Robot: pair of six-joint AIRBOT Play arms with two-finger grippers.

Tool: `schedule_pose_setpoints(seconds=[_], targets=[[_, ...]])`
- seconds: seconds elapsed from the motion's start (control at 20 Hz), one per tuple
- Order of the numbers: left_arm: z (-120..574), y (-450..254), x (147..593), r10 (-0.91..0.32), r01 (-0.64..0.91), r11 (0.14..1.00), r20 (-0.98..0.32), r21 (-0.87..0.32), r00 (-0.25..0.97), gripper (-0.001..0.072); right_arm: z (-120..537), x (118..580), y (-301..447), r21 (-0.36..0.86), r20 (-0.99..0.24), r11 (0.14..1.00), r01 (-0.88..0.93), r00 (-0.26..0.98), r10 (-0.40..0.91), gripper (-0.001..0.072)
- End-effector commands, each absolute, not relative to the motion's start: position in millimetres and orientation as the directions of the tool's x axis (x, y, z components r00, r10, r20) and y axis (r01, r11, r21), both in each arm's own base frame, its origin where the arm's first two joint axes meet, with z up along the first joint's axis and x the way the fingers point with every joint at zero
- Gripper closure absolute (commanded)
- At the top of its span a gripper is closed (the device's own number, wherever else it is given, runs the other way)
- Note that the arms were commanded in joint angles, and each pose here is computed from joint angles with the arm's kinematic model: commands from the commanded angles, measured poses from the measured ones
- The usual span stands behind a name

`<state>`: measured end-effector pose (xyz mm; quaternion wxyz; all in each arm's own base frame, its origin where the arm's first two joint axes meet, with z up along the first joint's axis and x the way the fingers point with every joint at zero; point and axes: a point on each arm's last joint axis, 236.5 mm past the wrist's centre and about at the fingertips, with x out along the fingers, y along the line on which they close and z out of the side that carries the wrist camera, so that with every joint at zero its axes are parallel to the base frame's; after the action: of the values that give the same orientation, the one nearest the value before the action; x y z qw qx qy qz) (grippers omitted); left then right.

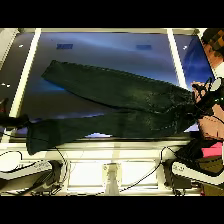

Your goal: Fold the clothes and pants, and hang the long-sleeved shirts on hangers.

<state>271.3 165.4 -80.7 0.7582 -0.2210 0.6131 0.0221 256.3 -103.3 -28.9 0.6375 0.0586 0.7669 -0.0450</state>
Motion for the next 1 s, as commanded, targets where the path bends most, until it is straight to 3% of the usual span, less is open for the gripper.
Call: schedule_pose_setpoints(seconds=[0.0,0.2,0.35,0.55,0.65,0.8,0.95], targets=[[-9,179,340,-0.221,-0.273,0.878,-0.839,-0.393,0.498,0.0677,-31,276,-96,0.048,-0.993,0.986,0.158,-0.099,0.065,0.0673],[141,186,408,-0.184,-0.061,0.923,-0.576,-0.379,0.796,0.0678,-31,292,-82,0.116,-0.992,0.978,0.173,-0.029,0.123,0.0673],[208,164,404,-0.191,0.082,0.967,-0.475,-0.241,0.859,0.0678,-31,293,-82,0.115,-0.992,0.978,0.172,-0.025,0.121,0.0673],[184,132,341,-0.229,0.151,0.973,-0.688,-0.172,0.689,0.0678,-31,292,-82,0.116,-0.992,0.978,0.173,-0.03,0.123,0.0673],[159,142,307,-0.165,0.038,0.984,-0.812,-0.174,0.56,0.0678,-31,292,-82,0.116,-0.992,0.978,0.172,-0.03,0.123,0.0673],[132,170,282,-0.056,-0.151,0.979,-0.89,-0.138,0.453,0.0677,-31,292,-82,0.113,-0.992,0.979,0.171,-0.031,0.12,0.0673],[105,165,267,-0.09,-0.234,0.954,-0.923,-0.188,0.374,0.0677,-31,291,-85,0.103,-0.993,0.98,0.167,-0.034,0.11,0.0673]])
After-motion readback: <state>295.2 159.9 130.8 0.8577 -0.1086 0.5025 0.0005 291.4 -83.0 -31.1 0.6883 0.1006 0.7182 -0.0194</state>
